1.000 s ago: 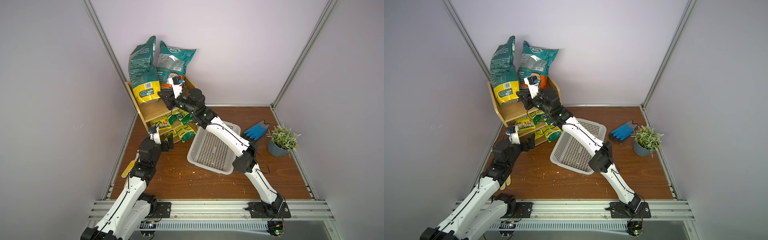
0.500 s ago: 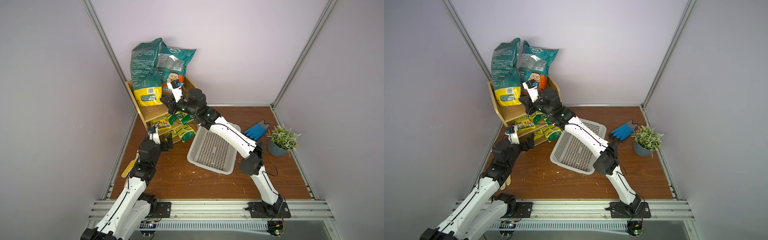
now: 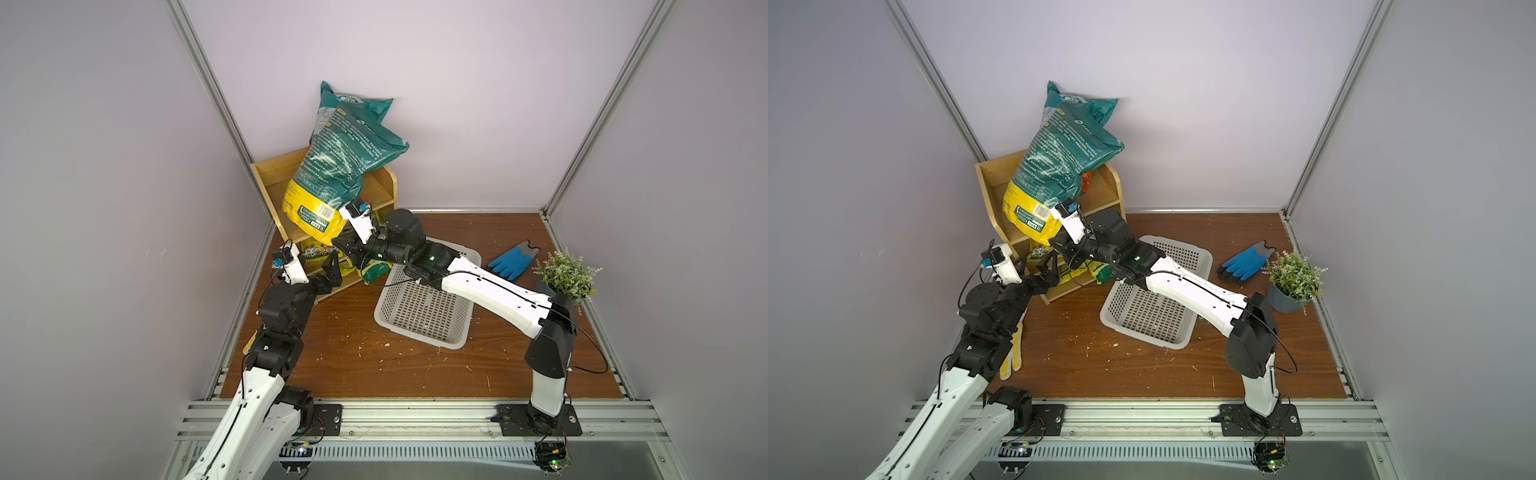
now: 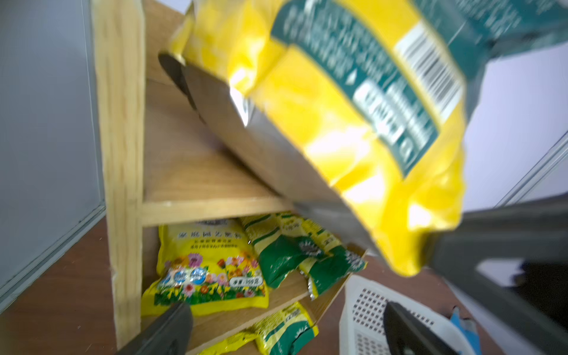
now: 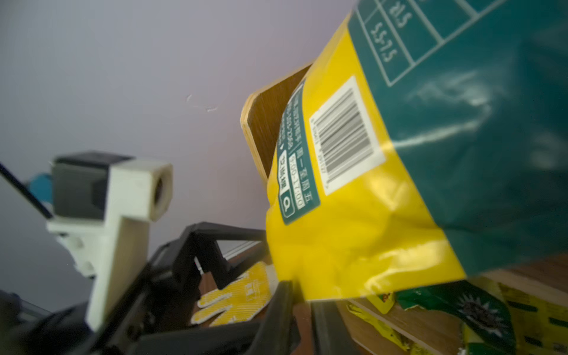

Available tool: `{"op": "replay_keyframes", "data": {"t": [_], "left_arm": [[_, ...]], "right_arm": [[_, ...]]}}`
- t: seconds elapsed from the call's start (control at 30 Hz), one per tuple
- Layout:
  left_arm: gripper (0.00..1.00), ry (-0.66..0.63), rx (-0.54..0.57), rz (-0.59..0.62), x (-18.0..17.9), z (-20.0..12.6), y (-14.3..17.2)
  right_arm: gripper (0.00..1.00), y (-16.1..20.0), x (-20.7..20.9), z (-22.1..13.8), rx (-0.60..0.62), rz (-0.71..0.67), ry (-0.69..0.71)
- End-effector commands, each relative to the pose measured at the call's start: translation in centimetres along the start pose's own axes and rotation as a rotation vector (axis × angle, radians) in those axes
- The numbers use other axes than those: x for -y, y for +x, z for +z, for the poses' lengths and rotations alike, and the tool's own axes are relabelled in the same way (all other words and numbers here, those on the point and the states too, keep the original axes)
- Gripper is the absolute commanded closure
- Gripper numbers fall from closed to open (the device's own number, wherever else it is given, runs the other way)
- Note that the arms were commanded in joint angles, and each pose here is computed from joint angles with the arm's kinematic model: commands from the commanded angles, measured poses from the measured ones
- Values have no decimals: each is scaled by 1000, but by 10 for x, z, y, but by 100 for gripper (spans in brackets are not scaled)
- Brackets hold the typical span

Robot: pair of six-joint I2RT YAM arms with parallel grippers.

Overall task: Take down the fertilizer bag from the shelf
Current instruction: Adjust the fertilizer bag on the shelf, then pick up the fertilizer bag from the shelf.

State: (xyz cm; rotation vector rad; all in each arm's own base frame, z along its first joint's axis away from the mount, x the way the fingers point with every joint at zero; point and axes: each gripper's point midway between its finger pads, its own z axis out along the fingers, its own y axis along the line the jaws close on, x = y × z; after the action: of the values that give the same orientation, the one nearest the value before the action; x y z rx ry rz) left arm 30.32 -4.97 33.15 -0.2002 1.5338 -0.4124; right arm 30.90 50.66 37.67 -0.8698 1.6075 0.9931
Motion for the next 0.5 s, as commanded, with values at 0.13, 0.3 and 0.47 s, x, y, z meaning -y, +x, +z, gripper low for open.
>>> {"op": "replay_keyframes", "data": {"t": [0.13, 0.3, 0.47], "left_arm": [[0, 53, 132, -75, 19, 18, -50], [0, 13, 122, -65, 13, 30, -46], [0, -5, 110, -60, 8, 33, -40]], "right_arm": [[35, -65, 32, -7, 136, 12, -21], [20, -89, 49, -19, 164, 80, -95], [8, -119, 49, -29, 215, 3, -66]]}}
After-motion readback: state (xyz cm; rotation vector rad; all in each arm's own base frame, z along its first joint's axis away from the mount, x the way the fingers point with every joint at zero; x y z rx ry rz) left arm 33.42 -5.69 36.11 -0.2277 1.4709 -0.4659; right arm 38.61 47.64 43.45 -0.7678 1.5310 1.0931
